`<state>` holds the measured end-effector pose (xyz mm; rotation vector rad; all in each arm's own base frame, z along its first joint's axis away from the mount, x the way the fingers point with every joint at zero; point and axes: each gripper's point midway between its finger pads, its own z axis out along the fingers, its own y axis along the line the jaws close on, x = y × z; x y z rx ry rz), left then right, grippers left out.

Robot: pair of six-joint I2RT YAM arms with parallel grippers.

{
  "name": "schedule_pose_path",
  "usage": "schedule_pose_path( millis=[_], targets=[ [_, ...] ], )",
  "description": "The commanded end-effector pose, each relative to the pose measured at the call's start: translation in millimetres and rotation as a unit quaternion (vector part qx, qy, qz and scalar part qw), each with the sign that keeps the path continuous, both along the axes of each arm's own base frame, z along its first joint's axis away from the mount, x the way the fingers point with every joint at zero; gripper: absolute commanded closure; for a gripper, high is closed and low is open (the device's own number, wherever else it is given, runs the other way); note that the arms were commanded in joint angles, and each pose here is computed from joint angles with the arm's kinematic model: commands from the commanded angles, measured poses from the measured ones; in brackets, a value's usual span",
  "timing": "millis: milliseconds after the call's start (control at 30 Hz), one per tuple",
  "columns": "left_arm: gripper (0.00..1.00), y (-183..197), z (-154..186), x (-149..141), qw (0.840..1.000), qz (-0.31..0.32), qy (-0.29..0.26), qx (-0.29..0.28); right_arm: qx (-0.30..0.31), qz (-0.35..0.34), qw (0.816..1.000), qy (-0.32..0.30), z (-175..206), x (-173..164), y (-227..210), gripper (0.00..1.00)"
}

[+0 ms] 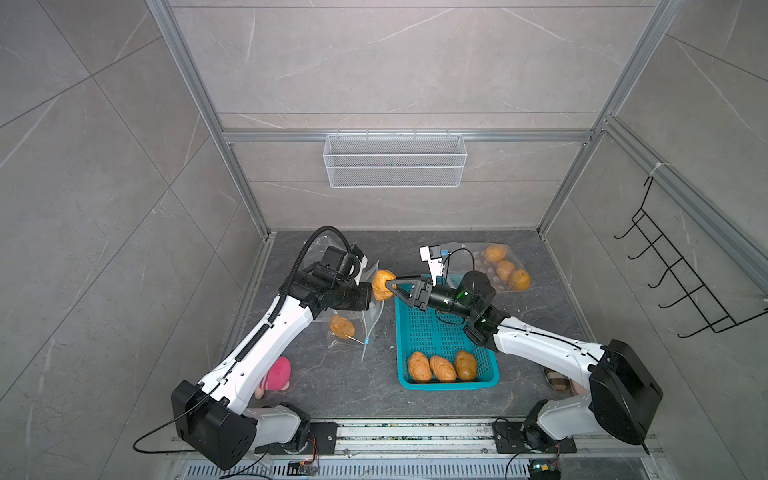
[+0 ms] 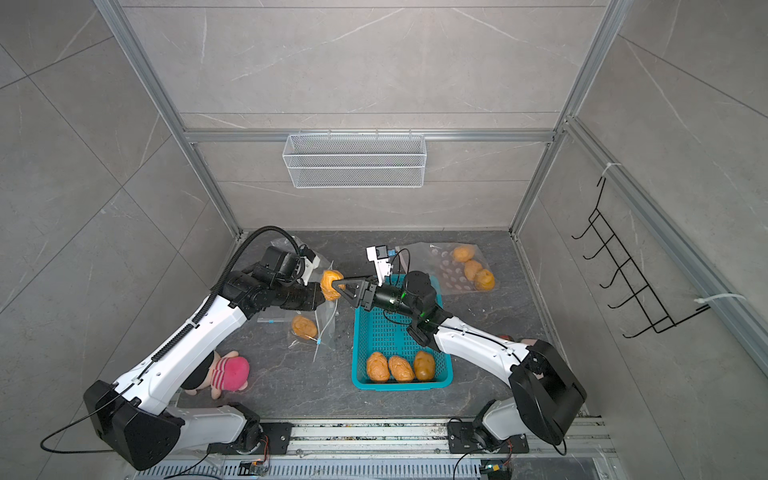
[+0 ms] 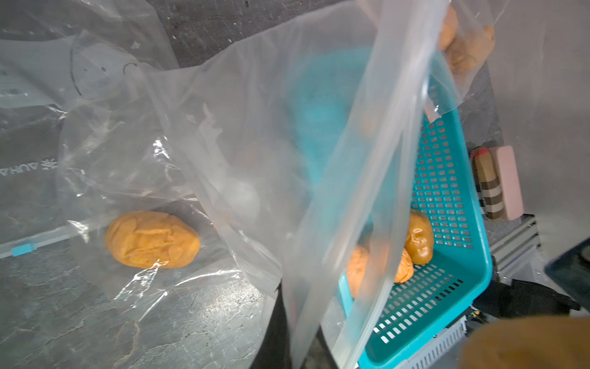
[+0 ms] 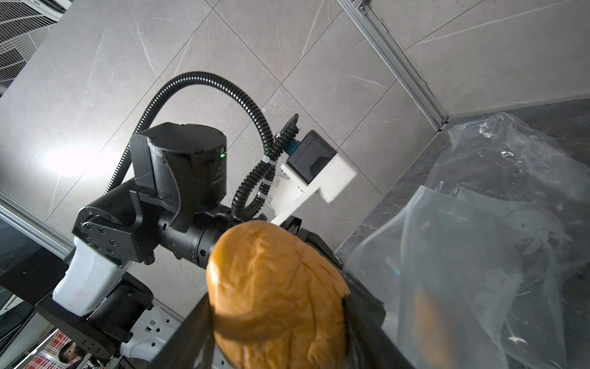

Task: Put the potatoes into a zipper bag and zip it
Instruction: Place the potato into the zipper food storage bag.

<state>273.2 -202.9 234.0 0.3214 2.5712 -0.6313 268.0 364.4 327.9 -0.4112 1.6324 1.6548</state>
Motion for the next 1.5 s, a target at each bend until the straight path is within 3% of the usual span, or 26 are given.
schedule_pose_path(
  millis=[0, 200, 633, 900, 1167, 1467],
  targets=[
    [1.00, -35, 44, -4, 0.993, -0.055, -0.036, -0.101, 0.001, 0.018, 1.000, 0.016, -11, -10, 7, 0.60],
    [1.00, -37, 33, -2, 0.992, -0.051, -0.015, -0.113, 0.007, 0.020, 0.999, 0.037, -35, -4, 11, 0.61],
    [1.00, -34, 38, 4, 0.990, -0.039, -0.013, -0.135, -0.047, -0.005, 0.998, 0.038, -84, 3, 3, 0.62],
    [1.00, -34, 37, 4, 0.990, -0.037, -0.011, -0.135, -0.054, -0.013, 0.998, 0.035, -89, 9, 0, 0.62],
    [1.00, -29, 39, 3, 0.991, -0.035, -0.017, -0.126, -0.173, -0.047, 0.984, 0.009, -122, 17, -10, 0.62],
    [1.00, -33, 36, 1, 0.990, -0.048, -0.010, -0.131, -0.212, -0.048, 0.976, 0.001, -120, 22, -9, 0.53]
  ],
)
